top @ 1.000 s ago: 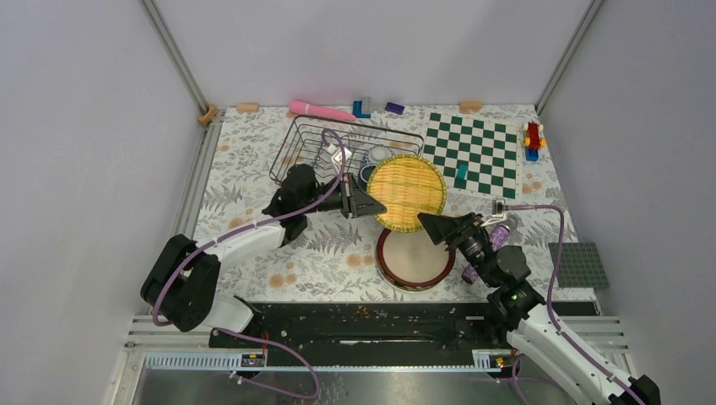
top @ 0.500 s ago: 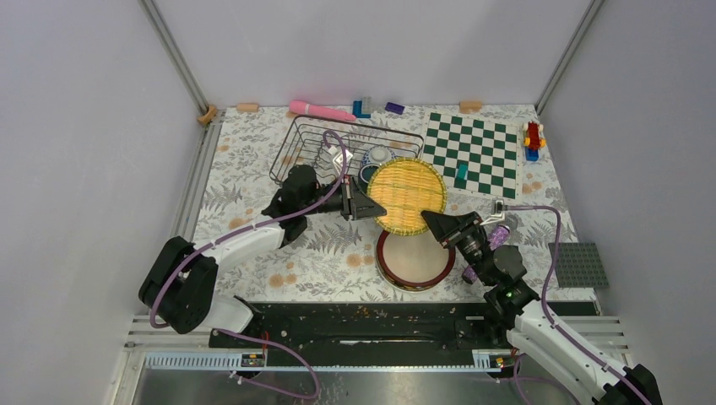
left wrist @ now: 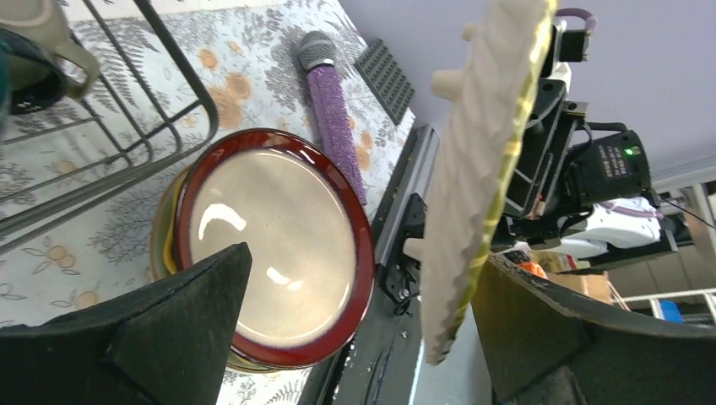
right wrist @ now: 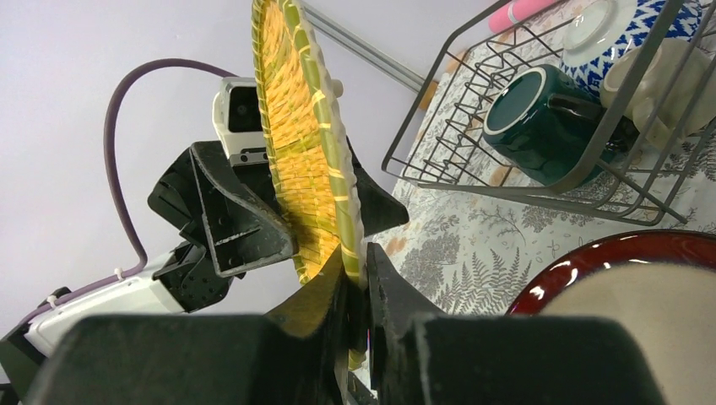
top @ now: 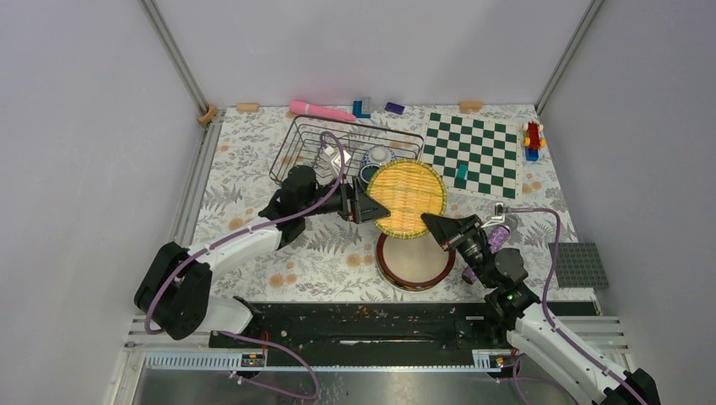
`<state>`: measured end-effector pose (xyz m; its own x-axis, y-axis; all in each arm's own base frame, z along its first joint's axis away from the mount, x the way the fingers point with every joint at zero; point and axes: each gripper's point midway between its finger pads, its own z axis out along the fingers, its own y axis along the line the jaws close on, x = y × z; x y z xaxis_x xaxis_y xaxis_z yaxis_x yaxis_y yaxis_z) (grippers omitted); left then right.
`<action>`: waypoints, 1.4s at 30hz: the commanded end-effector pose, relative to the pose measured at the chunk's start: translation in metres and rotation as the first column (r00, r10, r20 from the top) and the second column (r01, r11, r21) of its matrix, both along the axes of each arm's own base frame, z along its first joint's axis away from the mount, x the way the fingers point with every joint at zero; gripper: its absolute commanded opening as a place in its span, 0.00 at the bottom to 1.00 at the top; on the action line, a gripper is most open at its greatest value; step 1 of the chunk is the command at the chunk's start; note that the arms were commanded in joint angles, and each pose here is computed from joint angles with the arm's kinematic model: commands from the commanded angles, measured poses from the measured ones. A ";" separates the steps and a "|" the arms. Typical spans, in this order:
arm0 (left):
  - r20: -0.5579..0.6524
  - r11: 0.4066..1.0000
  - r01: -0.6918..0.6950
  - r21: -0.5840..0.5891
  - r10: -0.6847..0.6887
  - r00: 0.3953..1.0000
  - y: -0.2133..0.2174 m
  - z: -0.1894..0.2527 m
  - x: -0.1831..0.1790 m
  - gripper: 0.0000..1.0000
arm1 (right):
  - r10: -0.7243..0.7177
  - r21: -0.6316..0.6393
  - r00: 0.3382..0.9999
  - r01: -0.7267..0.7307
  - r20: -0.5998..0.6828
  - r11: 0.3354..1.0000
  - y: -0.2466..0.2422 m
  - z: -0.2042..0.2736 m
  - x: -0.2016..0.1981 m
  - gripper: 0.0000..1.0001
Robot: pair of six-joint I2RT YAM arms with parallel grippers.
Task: Unload the mixed dishes from the dish rack
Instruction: Place the plate at the center of the board.
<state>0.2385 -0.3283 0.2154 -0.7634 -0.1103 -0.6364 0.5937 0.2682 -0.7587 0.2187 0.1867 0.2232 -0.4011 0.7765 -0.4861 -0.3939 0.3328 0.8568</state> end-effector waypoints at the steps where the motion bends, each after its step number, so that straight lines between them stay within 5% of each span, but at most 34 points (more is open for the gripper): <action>1: 0.146 0.995 -0.095 -0.001 0.095 0.985 0.008 0.027 0.014 0.99 | -0.007 0.075 0.999 0.003 0.051 0.997 -0.005 0.025 -0.006 0.00; 7: 0.219 0.928 -0.354 0.116 0.323 0.921 0.044 0.016 0.041 0.99 | -0.005 0.049 1.000 0.005 -0.012 0.999 -0.009 0.011 -0.012 0.00; 13: 0.327 0.720 -0.670 0.181 0.599 0.731 0.108 0.014 0.068 0.99 | -0.010 -0.018 0.996 0.009 -0.093 1.000 -0.016 -0.010 -0.021 0.00; 19: 0.385 0.561 -0.802 0.208 0.706 0.594 0.148 0.013 0.077 0.99 | -0.019 -0.090 0.971 -0.003 -0.239 0.996 -0.022 -0.046 -0.032 0.00; 26: 0.404 0.507 -0.827 0.241 0.723 0.561 0.156 0.007 0.083 0.99 | -0.059 -0.163 0.921 -0.005 -0.386 0.987 -0.031 -0.081 -0.042 0.00; 42: 0.421 0.493 -0.822 0.284 0.706 0.569 0.154 -0.002 0.090 0.99 | -0.126 -0.200 0.860 0.029 -0.494 0.979 -0.043 -0.107 -0.049 0.08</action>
